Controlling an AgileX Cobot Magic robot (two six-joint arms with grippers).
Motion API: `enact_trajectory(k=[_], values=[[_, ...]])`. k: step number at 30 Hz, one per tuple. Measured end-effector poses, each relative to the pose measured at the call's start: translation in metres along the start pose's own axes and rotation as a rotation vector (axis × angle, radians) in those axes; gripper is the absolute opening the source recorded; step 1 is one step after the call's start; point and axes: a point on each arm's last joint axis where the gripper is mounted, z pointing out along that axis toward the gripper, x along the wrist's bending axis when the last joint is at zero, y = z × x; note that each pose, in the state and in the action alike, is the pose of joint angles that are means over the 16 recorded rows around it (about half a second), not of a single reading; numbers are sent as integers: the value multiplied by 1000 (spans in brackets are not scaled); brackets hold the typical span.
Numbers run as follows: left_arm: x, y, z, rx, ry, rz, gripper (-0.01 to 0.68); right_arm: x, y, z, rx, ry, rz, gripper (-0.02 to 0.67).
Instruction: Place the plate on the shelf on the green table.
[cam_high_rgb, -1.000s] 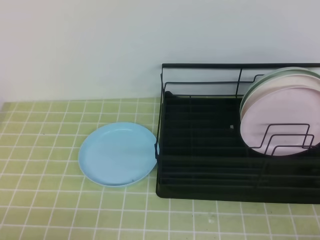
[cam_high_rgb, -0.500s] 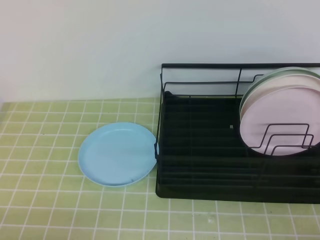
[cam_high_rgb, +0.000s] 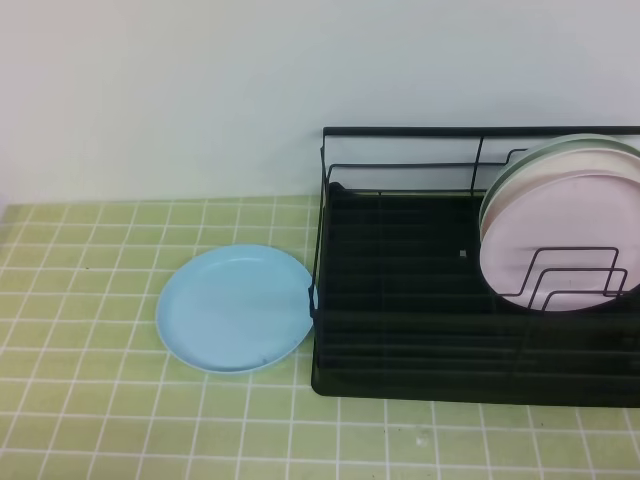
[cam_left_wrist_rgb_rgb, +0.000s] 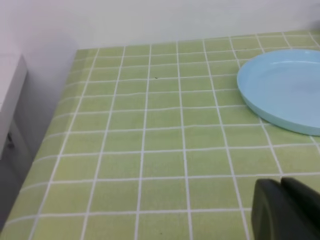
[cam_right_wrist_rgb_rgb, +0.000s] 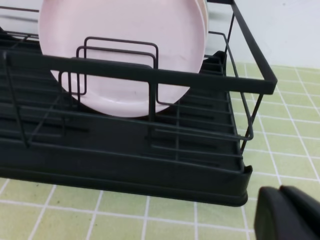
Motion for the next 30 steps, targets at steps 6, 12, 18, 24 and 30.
enact_trajectory(k=[6, 12, 18, 24, 30], values=[[0, 14, -1, -153, -5, 6, 0, 0, 0, 0, -4, -2, -2, -3], [-1, 33, -6, -375, -14, -2, 0, 0, 1, 0, -15, 1, 21, -3], [-1, 48, -13, -551, -20, -19, 0, 0, 2, 0, -20, 4, 41, -3], [0, 52, -16, -610, -38, -107, 0, -1, 1, 0, -16, -9, 1, -3], [0, 53, -17, -620, -65, -216, 0, -3, 1, 0, -9, -29, -73, -3]])
